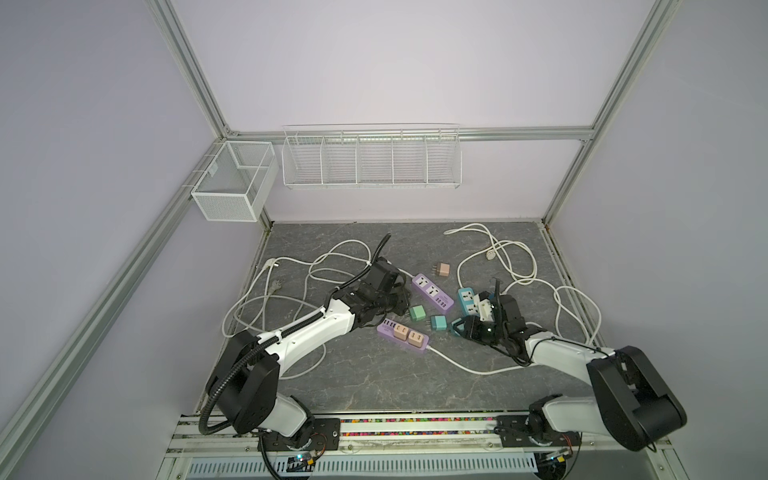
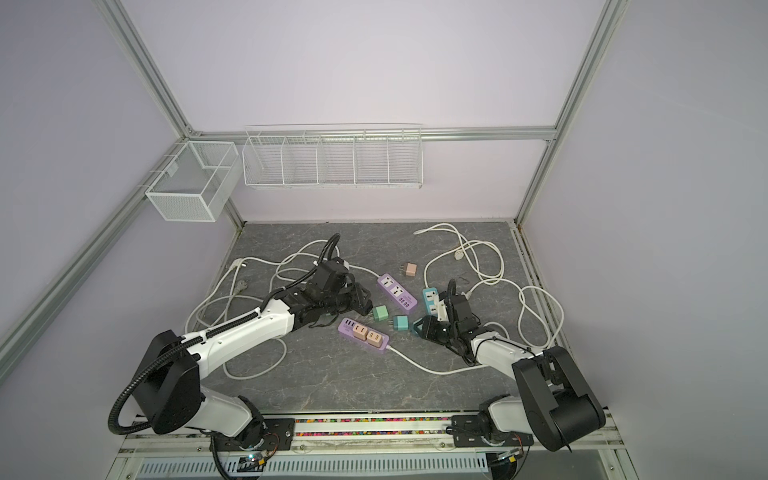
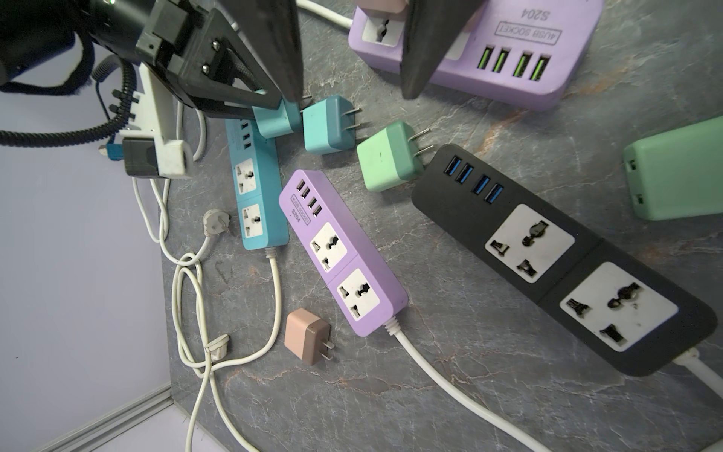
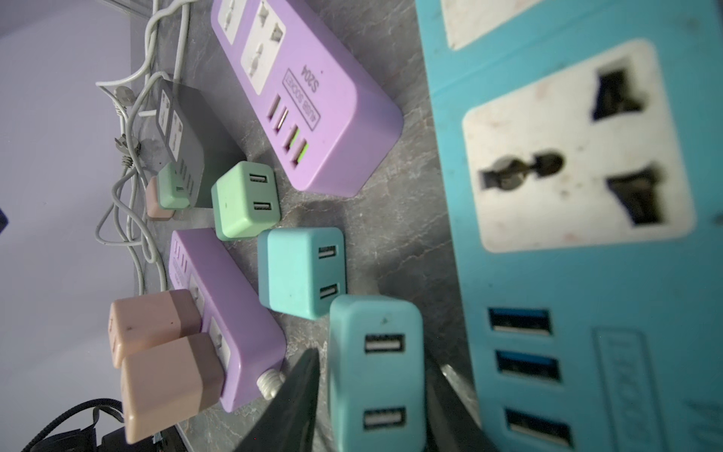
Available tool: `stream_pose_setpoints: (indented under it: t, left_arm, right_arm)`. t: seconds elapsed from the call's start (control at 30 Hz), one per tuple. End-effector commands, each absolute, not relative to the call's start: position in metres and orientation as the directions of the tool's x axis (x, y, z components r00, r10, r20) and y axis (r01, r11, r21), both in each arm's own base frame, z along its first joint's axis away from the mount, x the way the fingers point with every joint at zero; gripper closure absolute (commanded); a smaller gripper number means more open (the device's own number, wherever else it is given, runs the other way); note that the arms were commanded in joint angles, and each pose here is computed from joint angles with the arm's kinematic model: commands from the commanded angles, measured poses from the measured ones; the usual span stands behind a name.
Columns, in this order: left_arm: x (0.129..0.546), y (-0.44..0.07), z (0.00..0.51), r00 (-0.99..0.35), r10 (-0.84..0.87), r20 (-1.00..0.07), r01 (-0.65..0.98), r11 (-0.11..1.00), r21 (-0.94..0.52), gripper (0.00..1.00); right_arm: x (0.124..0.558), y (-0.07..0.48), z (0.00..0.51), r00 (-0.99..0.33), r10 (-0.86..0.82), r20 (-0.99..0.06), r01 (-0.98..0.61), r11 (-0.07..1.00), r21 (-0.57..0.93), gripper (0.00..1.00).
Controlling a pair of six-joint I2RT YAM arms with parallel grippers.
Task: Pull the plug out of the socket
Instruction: 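Carry the teal adapter beside the teal strip and open the right gripper, then move the left gripper onto the purple S204 strip while the right approaches its pink adapter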
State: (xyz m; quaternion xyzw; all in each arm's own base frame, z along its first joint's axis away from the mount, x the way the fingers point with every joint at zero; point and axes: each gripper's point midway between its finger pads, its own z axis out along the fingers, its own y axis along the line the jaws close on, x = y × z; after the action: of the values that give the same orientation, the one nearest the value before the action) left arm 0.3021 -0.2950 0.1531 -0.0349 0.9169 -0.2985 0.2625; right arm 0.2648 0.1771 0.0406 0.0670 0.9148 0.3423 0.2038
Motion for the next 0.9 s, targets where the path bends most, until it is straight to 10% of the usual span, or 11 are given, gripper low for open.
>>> stream_pose_setpoints:
  t: [0.0,0.47,0.57,0.87]
  left_arm:
    - [0.301,-0.285,0.154,-0.85,-0.222,-0.477,0.091,0.832,-0.548,0.57]
    - [0.297,-0.268,0.173,-0.823,-0.239,-0.516,0.102,0.83,-0.548,0.52]
    - [0.295,-0.263,0.178,-0.813,-0.243,-0.53,0.108,0.83,-0.547,0.51]
    - [0.279,-0.236,0.181,-0.776,-0.265,-0.573,0.112,0.836,-0.538,0.42]
  right_arm:
    - [0.264,0.171,0.037,-0.906,0.28,-0.317,0.015,0.771,0.637,0.47]
    - [0.271,0.16,0.097,-0.856,0.123,-0.502,-0.157,0.863,0.48,0.23]
    - [0.274,0.162,0.117,-0.833,0.083,-0.548,-0.216,0.862,0.458,0.04]
    - [0.292,0.166,0.154,-0.774,0.042,-0.632,-0.29,0.864,0.412,0.12]
